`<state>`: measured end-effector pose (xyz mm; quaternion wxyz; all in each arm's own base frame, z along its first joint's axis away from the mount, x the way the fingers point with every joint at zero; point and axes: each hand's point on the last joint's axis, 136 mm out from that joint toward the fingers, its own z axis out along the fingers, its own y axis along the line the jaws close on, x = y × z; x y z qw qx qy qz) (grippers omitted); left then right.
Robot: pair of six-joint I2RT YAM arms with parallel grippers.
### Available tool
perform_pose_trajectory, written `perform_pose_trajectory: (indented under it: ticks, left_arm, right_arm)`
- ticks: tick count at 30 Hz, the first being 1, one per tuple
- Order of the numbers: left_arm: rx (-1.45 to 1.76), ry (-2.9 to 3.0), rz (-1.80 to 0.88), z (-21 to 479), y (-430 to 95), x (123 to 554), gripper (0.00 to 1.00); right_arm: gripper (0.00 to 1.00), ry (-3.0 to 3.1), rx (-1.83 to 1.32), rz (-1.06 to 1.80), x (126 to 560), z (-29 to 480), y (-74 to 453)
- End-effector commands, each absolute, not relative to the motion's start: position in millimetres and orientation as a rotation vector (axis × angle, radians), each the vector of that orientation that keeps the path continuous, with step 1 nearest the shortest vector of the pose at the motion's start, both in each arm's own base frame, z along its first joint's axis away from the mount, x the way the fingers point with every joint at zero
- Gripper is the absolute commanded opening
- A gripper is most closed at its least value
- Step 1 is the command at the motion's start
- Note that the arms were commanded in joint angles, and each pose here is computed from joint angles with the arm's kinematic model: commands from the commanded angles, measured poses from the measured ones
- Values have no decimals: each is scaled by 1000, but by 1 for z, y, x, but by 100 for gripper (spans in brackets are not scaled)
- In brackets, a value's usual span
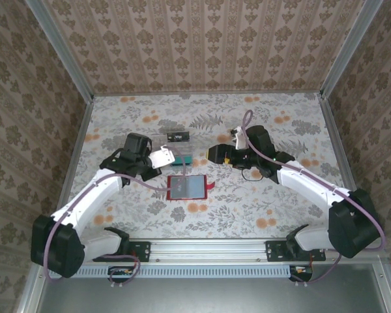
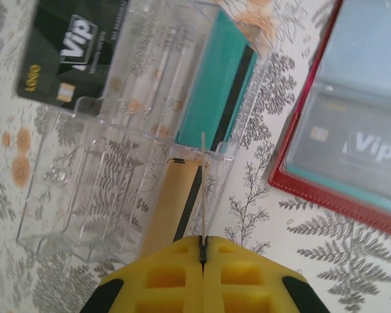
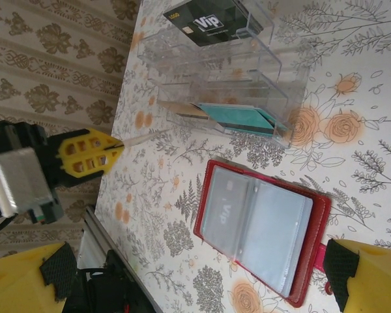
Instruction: Take the credit cards out of the card holder
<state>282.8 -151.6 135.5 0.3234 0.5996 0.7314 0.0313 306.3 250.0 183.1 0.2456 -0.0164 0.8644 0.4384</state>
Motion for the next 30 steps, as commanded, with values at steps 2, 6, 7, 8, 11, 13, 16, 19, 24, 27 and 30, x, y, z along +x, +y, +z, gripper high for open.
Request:
perform_pose_trajectory:
  ticks: [2,6,7,8,11,13,16,19,24,27,30]
  left_arm:
    - [1792,1735,184,122,-150,290,0]
    - [1876,1684,252,110,-146,299,0]
    - [1888,1681,255,107,-145,300,0]
    - [1890,1684,262,105,-144,303,0]
    - [1894,1695,280,101,-142,311,0]
    - [1904,1710,280,98,-140,314,0]
    - [1896,1730,290,94,-138,321,0]
    - [1889,1745,296,91,-136,326,0]
    - [1860,1761,286,88,-136,333,0]
    - [1869,1779,287,82,-134,336,0]
    - [1857,1789,290,80,-134,341,0]
  right_arm:
    - [100,2360,-39,1160,303,184,241]
    - [100,2361,-30,1150,304,184,238]
    - [100,2363,-27,1148,304,183,237]
    - [100,2364,-24,1146,304,183,237]
    - [100,2365,-18,1144,305,182,236]
    - [100,2368,-14,1143,305,181,235]
    - [100,2369,-12,1142,306,180,235]
    - [100,2372,-5,1139,307,178,234]
    - [100,2375,-3,1142,308,177,234]
    - [100,2378,-1,1147,309,176,235]
    - [100,2383,0,1148,310,175,235]
